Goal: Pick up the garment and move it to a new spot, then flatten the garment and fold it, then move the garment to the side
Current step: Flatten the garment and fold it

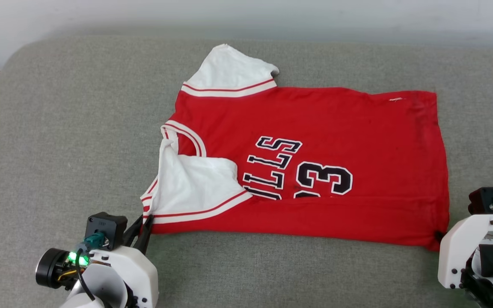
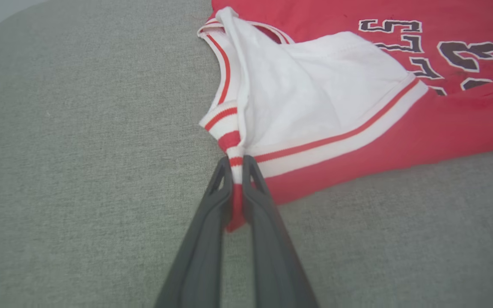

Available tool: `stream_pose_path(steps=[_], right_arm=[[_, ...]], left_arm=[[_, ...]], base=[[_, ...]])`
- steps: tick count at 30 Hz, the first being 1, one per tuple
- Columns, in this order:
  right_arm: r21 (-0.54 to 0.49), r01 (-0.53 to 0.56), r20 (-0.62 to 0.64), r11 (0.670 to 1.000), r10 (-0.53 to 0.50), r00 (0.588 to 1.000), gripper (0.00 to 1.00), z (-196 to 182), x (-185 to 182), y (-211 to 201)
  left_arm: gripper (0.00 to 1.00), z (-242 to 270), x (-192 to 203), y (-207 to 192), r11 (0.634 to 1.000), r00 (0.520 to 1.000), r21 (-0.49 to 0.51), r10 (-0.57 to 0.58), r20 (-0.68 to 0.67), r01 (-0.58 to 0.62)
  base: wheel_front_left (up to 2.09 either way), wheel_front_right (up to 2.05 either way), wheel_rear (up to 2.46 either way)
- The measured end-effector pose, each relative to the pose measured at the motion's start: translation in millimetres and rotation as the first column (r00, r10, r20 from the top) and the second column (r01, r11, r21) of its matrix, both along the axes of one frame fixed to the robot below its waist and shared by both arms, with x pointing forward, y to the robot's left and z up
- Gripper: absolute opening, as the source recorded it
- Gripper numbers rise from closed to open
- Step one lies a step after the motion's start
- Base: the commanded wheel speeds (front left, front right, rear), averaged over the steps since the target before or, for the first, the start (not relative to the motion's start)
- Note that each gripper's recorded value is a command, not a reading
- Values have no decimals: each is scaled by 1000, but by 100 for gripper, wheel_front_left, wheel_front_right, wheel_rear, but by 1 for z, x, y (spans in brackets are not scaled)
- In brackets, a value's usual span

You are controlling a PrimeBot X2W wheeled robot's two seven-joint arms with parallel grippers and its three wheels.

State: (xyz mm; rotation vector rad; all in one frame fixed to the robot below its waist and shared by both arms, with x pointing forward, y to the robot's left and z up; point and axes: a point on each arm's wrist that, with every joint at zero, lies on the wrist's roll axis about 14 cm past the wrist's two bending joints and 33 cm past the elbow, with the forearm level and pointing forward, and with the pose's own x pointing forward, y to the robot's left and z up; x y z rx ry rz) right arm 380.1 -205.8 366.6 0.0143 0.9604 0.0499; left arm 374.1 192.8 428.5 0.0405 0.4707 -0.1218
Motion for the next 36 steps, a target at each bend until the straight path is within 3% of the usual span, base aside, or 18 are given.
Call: stream_pose_path(steps=[12,17,24,35,36], right_arm=[[29,28,58,999,-30,998,0,37,-23,-18],[33,26,28,999,-27,999,0,44,-45,-24],[44,36,-60,998,-33,998,0,35,-72,-25],[31,27,-133,999,-23,991,0,9,-72,-20],[32,27,-136,999,-22,990,0,8,-71,-19]], left_arm=[[0,0,-34,2,1000,1000,5,-2,-31,2],[0,-4,-54,-2,1000,998,-4,-11,-69,11],[0,-18,-68,-7,1000,991,-24,-18,-134,15],[0,-43,-62,-13,999,977,-22,-45,-206,41],[38,-45,-63,-11,999,976,-17,-42,-212,39]], base=[[0,0,0],[0,0,0],[0,0,0],[0,0,0],[0,0,0]])
